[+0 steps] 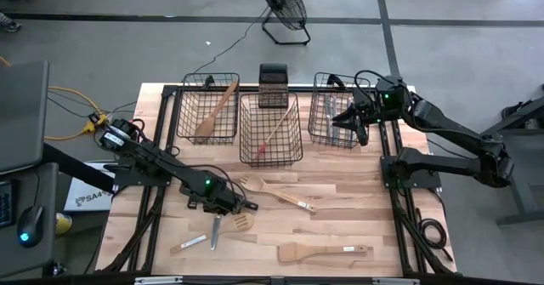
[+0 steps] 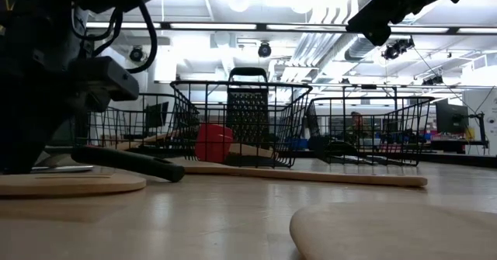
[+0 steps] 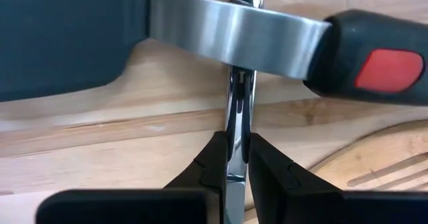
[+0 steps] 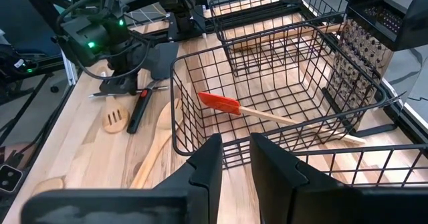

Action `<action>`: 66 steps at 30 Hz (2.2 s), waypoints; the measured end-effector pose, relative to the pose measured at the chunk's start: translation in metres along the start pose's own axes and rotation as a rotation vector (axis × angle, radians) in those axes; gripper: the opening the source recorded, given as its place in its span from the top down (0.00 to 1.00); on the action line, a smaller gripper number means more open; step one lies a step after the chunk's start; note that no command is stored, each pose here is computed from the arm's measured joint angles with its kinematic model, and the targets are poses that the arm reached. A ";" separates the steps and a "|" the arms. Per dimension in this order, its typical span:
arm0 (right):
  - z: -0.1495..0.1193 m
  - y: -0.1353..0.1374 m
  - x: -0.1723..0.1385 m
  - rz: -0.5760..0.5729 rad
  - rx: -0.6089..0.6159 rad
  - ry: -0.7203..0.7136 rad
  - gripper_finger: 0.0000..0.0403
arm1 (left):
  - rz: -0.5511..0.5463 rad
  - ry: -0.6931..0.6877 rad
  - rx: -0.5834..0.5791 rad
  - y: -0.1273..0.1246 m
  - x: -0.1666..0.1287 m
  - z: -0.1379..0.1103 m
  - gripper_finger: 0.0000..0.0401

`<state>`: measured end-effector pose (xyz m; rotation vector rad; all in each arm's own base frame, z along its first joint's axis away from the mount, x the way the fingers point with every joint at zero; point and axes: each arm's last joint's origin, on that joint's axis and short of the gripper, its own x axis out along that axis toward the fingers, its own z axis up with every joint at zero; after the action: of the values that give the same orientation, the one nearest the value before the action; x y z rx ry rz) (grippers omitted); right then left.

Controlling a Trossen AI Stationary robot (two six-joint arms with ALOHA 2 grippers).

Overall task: Pick & Place Kitchen Items
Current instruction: Put the silver table knife into the right wire basket

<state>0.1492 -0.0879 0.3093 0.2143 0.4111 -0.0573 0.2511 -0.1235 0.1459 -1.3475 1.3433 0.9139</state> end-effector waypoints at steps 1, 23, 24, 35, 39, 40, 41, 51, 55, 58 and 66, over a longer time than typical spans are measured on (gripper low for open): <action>0.000 0.000 0.000 0.000 0.000 0.000 0.83 | -0.003 0.002 0.002 0.000 0.000 0.000 0.91; 0.000 0.000 0.000 0.000 0.000 0.000 0.83 | -0.047 0.101 0.098 -0.003 -0.009 -0.005 0.92; 0.000 0.000 0.000 0.000 0.000 0.000 0.83 | -0.052 0.103 0.102 -0.003 -0.009 -0.006 0.92; 0.000 0.000 0.000 0.000 0.000 0.000 0.83 | -0.079 0.135 0.130 -0.006 -0.010 -0.007 0.92; 0.000 0.000 0.000 0.000 0.000 0.000 0.83 | -0.084 0.148 0.132 -0.006 -0.010 -0.008 0.92; 0.000 0.000 0.000 0.000 0.000 0.000 0.83 | -0.082 0.156 0.134 -0.006 -0.010 -0.008 0.92; 0.000 0.000 0.000 0.000 0.000 0.000 0.83 | -0.083 0.161 0.138 -0.006 -0.010 -0.008 0.92; 0.000 0.000 0.000 0.000 0.000 0.000 0.83 | -0.162 0.183 0.191 -0.014 -0.012 -0.011 0.92; 0.000 0.000 0.000 0.000 0.000 0.000 0.83 | -0.185 0.188 0.211 -0.016 -0.012 -0.012 0.92; 0.000 0.000 0.000 0.000 0.000 0.000 0.83 | -0.195 0.190 0.221 -0.017 -0.013 -0.012 0.92; 0.000 0.000 0.000 -0.001 0.000 0.000 0.83 | -0.200 0.214 0.244 -0.017 -0.013 -0.013 0.92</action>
<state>0.1492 -0.0879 0.3093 0.2142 0.4111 -0.0578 0.2651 -0.1349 0.1637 -1.3864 1.4002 0.4651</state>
